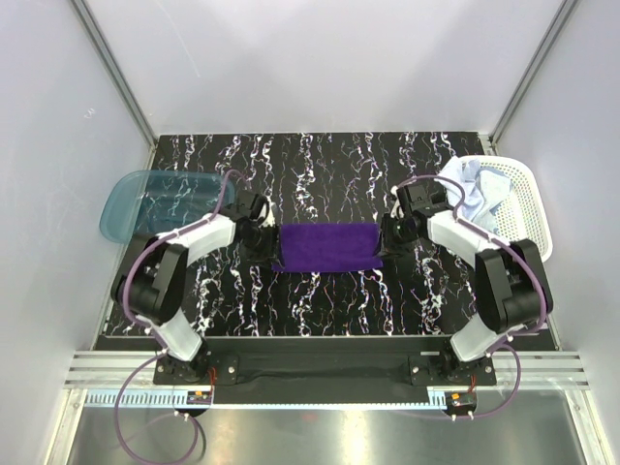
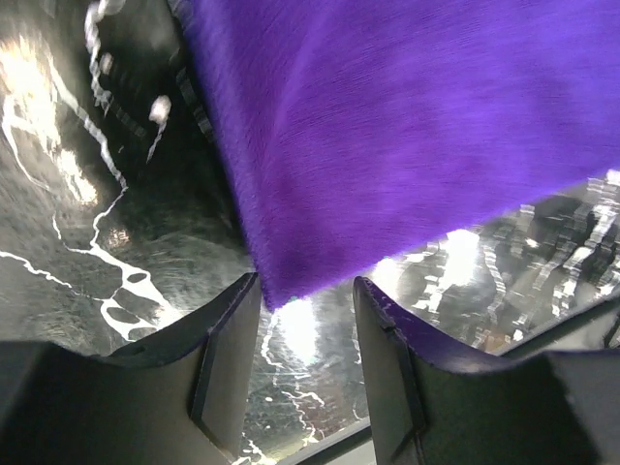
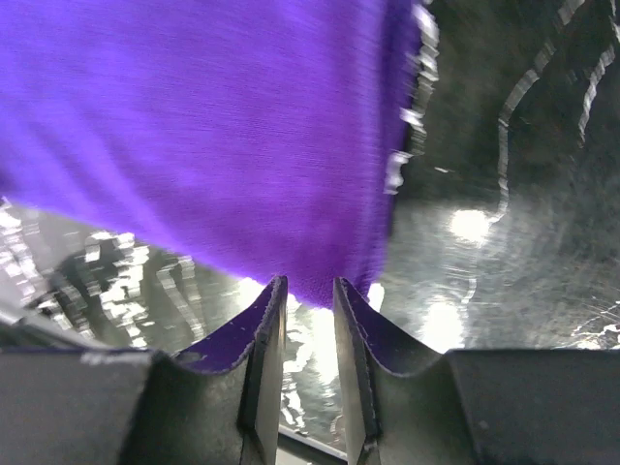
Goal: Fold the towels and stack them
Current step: Fold the towel
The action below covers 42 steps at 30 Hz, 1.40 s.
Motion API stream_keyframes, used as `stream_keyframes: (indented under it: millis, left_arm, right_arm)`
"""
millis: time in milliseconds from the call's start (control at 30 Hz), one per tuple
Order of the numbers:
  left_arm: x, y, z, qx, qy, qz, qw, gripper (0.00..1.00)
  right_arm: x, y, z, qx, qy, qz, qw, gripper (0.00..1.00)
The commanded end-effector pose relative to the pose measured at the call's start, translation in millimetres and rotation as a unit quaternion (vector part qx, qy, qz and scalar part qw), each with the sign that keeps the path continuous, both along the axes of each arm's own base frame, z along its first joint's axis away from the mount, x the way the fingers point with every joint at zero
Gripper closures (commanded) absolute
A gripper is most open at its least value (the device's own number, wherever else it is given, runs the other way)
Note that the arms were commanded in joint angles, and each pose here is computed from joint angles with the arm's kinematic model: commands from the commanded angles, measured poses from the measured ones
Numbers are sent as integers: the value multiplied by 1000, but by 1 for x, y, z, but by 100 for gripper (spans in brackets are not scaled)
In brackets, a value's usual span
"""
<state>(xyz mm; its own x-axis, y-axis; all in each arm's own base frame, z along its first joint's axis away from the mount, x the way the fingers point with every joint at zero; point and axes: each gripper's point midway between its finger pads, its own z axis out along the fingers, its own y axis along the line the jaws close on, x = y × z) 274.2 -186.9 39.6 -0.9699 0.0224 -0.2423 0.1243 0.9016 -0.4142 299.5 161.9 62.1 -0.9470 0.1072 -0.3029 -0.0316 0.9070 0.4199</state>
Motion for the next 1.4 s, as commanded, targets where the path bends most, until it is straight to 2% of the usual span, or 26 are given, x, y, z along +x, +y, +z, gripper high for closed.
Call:
stream_keyframes:
  millis: [0,133,333,467,567,633,700,800,900,1000,1100,1233,1300,1367]
  left_arm:
    - [11,4,-11,21,-4,38,999,53]
    - [16,14,-3,51,-6,56,997,53]
    - [29,19,28,68,-38,62,995,49]
    - [39,11,41,46,-57,57,996,48]
    - [37,-2,42,13,-51,54,997,48]
    - [33,2,30,18,-46,67,997,48]
    - [26,8,13,29,-34,82,996,47]
    - [19,18,-10,57,-14,93,994,49]
    - [15,35,-23,108,-6,101,989,50]
    - [17,43,-18,128,-16,104,986,50]
    - [28,40,4,119,-43,107,986,47]
    - [50,31,33,91,-70,103,988,42]
    - [60,10,42,33,-78,83,993,41]
    - [67,4,44,9,-80,81,993,39]
  right_arm:
    - [2,-16,-32,-56,11,-27,998,69]
    - [6,-28,-30,-91,6,-31,995,70]
    - [10,-22,9,-68,-21,-31,997,69]
    - [9,1,29,-10,-34,-11,999,70]
    - [8,29,33,59,-33,17,998,71]
    - [4,47,30,115,-25,28,993,71]
    - [-3,50,9,124,0,31,992,71]
    - [-1,40,-28,88,10,20,996,71]
    - [10,-6,-56,-46,-2,-34,998,74]
    - [16,8,-32,-3,-24,-21,1000,74]
    - [16,25,3,48,-43,2,998,72]
    - [23,28,23,54,-60,11,997,70]
    - [32,26,20,40,-63,10,997,69]
    - [40,23,6,22,-57,2,998,69]
